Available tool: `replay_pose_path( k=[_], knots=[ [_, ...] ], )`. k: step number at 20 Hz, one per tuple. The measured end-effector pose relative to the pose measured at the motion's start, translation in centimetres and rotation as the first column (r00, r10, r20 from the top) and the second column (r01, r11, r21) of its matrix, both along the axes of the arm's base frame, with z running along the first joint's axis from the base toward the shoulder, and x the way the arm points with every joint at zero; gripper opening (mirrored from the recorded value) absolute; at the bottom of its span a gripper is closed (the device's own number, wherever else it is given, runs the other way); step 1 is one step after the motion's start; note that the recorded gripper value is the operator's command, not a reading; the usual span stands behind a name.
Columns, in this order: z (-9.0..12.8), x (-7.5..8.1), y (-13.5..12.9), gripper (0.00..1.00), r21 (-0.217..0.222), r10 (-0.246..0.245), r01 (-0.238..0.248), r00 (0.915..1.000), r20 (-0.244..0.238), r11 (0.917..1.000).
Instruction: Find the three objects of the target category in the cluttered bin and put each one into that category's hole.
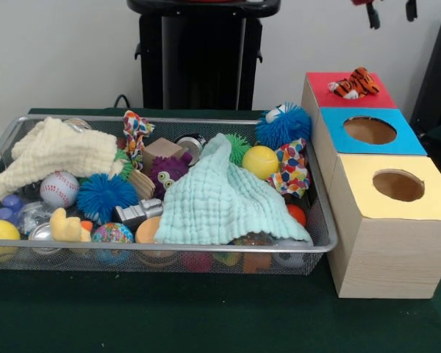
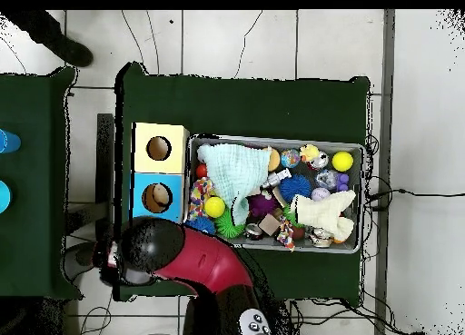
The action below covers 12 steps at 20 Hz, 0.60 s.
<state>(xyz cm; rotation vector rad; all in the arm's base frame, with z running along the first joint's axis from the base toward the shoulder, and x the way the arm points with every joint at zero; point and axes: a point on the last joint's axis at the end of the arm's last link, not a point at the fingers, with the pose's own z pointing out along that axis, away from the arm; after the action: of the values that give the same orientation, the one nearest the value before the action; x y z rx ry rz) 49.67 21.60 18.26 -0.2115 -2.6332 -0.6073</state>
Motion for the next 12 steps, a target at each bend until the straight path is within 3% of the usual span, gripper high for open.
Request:
replay_pose_path(
  k=[6, 12],
  knots=[
    [0.0, -0.4, 0.6, 1.0, 0.007, 0.012, -0.012, 0.9998, -0.014, 0.9999],
    [-2.3, -1.1, 0.6, 1.0, 0.012, 0.01, -0.009, 0.9976, -0.069, 0.9999]
  ],
)
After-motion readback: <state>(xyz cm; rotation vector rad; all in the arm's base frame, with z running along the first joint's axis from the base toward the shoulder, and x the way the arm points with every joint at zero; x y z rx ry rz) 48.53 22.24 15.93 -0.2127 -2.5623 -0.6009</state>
